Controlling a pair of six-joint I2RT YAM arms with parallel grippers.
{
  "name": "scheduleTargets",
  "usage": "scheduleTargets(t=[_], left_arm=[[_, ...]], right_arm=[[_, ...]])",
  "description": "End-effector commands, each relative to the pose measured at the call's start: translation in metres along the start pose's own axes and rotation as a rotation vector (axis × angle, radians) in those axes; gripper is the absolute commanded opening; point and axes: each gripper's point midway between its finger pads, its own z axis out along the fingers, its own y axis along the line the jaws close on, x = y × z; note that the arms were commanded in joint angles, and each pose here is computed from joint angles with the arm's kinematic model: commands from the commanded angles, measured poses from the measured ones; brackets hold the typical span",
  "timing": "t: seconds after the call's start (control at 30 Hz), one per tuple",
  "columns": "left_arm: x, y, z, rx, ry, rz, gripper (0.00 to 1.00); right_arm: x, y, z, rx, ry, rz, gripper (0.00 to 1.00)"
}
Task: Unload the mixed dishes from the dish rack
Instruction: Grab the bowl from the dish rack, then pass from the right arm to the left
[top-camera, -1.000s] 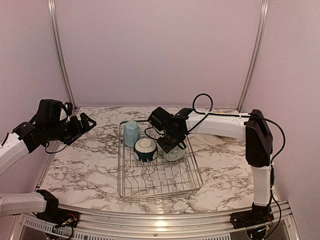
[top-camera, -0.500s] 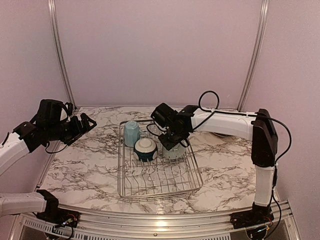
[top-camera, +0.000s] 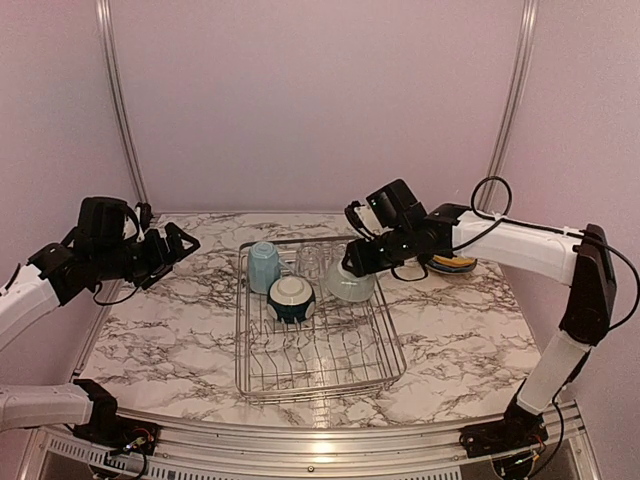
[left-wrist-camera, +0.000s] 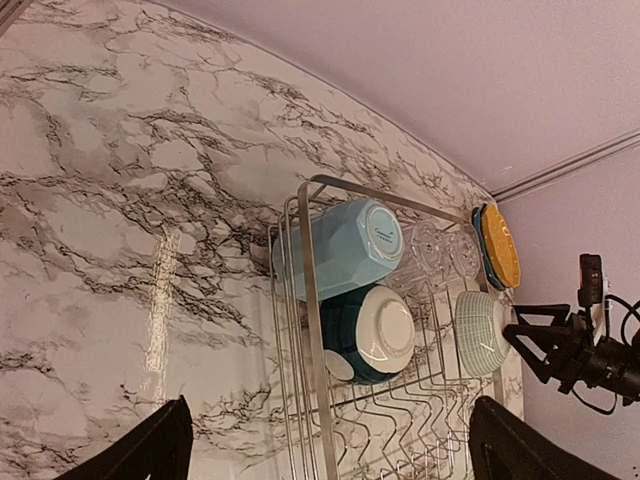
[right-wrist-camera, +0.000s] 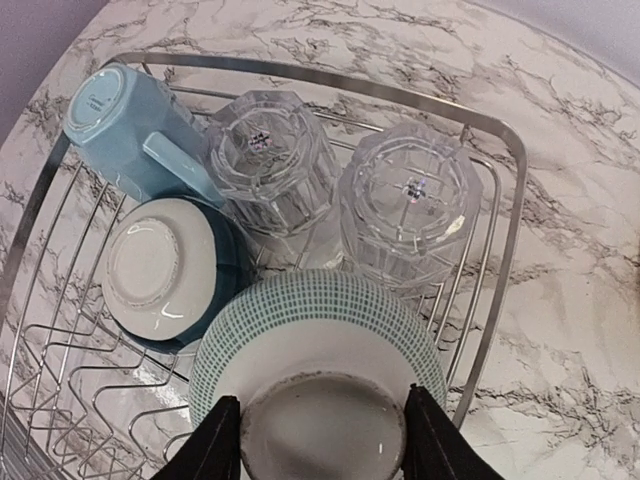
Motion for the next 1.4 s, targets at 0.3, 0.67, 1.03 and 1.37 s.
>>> scheduleTargets(t=[0.3,0.67,1.03,1.37], left_arm=[[0.034,-0.117,0.01,0.406,0.122,-0.021,0.98],[0.079,-0.199,0.031,0.679,0.247,-0.09,0.96],[0.092,-0.221,0.042,0.774,0.308,-0.184,0.86],[0.095,-0.221,0.041,0.8,0.308,-0.217,0.49]], right_arm=[[-0.054,0.047,-0.056,-0.596,-0.294,0.287,0.37],[-0.061,0.073,-0.083,-0.851,-0.366,0.39,0.37],[-0.058,0.097,-0.095,-0.949,-0.381,0.406,0.36],[-0.051,0.111,-0.097,-0.999,-0.379,0.422,0.36]])
